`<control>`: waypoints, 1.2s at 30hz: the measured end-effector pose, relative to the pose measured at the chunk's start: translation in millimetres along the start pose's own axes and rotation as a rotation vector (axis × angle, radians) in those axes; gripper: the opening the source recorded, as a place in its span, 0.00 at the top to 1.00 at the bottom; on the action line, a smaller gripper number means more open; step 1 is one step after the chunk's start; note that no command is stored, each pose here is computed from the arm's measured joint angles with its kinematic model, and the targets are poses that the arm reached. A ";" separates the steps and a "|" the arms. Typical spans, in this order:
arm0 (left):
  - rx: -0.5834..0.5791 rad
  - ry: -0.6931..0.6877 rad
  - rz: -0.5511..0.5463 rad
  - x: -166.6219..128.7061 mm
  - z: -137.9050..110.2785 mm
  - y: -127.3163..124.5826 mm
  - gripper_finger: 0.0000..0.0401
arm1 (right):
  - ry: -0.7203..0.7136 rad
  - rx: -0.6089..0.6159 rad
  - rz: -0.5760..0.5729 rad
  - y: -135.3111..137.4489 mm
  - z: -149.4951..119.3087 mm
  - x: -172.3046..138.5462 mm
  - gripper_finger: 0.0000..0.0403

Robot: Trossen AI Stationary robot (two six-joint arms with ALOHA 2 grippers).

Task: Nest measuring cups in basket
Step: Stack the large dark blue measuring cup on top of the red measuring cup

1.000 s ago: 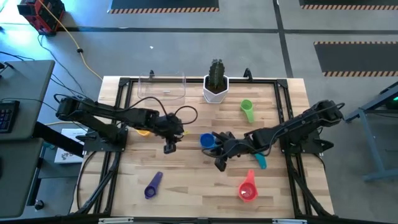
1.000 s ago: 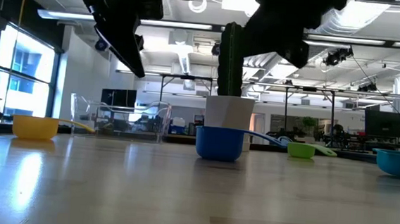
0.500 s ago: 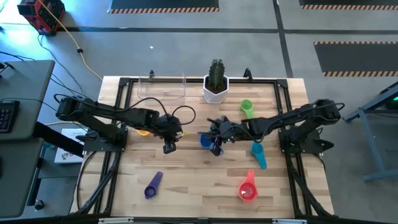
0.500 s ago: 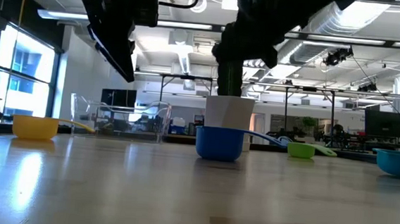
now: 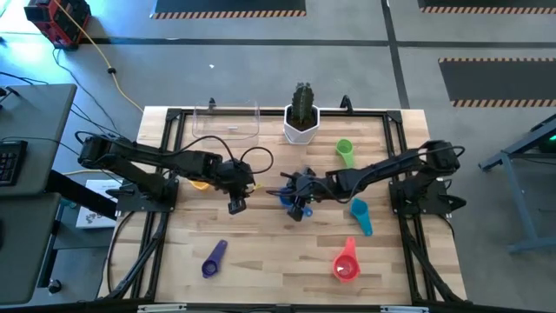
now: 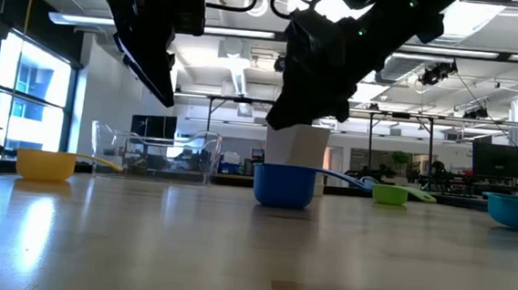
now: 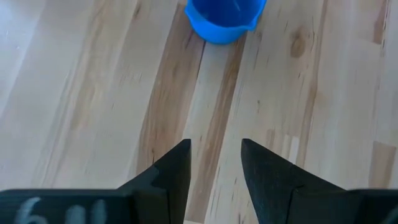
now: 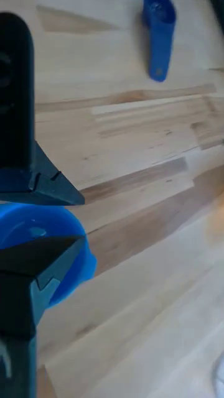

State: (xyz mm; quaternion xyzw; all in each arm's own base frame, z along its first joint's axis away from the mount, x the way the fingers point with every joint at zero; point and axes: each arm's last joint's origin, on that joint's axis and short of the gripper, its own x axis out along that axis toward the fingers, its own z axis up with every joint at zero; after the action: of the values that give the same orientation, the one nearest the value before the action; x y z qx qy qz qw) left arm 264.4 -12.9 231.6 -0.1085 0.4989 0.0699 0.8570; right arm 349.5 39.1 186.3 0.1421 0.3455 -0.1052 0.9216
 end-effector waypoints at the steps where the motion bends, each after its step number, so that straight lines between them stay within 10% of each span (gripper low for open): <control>1: 0.000 -0.001 0.000 0.0 0.1 0.0 0.67 | 0.011 0.004 -0.001 0.3 -2.2 2.6 0.81; 36: -0.034 0.000 0.000 0.0 0.0 0.0 0.67 | 0.174 0.034 -0.034 4.2 -34.1 27.6 0.90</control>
State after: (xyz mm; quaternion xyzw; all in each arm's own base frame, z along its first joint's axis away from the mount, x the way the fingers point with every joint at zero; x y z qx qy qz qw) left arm 264.4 -12.9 231.6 -0.1228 0.4978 0.0783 0.8550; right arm 350.4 51.9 144.0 0.1604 0.4249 -0.1141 0.8836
